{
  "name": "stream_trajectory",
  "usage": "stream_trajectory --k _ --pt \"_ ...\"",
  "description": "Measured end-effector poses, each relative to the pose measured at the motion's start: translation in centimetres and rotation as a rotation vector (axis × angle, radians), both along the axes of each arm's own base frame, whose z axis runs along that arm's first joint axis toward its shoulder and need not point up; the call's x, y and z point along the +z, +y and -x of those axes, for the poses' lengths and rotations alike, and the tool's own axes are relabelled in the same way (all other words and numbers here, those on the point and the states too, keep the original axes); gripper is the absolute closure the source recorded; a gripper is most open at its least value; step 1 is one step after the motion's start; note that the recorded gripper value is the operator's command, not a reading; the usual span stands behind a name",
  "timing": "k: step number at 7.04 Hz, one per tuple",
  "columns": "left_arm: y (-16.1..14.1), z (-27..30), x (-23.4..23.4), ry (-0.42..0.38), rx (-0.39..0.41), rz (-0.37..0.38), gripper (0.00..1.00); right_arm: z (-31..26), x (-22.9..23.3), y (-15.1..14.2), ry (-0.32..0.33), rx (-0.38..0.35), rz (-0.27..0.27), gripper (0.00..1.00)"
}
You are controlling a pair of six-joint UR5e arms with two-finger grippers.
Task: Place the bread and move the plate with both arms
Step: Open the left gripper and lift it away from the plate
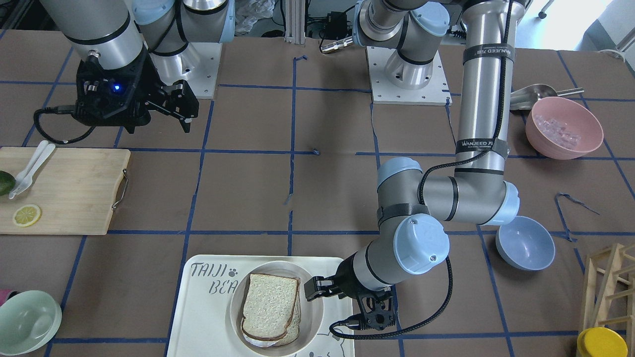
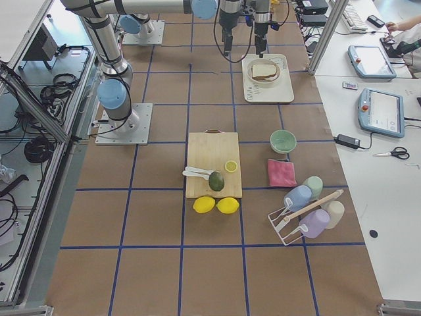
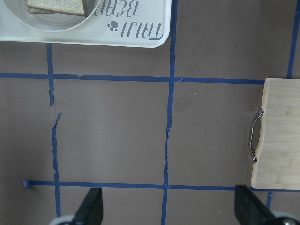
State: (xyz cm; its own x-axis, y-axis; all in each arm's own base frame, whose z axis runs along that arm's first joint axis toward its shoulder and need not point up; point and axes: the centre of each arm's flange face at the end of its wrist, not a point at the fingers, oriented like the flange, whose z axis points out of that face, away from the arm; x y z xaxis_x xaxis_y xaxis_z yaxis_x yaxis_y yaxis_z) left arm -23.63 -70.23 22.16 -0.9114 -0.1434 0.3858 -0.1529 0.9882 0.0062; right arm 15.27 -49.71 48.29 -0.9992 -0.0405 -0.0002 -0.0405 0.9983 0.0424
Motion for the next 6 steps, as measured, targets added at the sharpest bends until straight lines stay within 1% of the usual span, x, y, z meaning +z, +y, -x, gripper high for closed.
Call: stream_trajectory --k 1,2,3,5,6 --pt "1.0 -0.1 2.4 -0.004 0.0 -0.018 0.0 0.0 0.0 0.0 0.0 -0.001 0.001 0.0" --pt "2.7 -0.3 5.7 -0.02 -0.004 -0.043 0.0 0.0 0.1 0.0 0.0 -0.001 0.002 0.0" --pt "5.0 -0.8 9.7 -0.056 -0.02 -0.067 0.0 0.0 0.1 0.0 0.0 -0.001 0.003 0.0" --pt "11.0 -2.4 18.4 -0.171 -0.071 -0.111 0.0 0.0 0.1 0.0 0.0 -0.001 0.002 0.0" --pt "13.9 -3.2 22.3 -0.225 -0.088 -0.104 0.0 0.0 0.1 0.0 0.0 0.0 0.001 0.0"
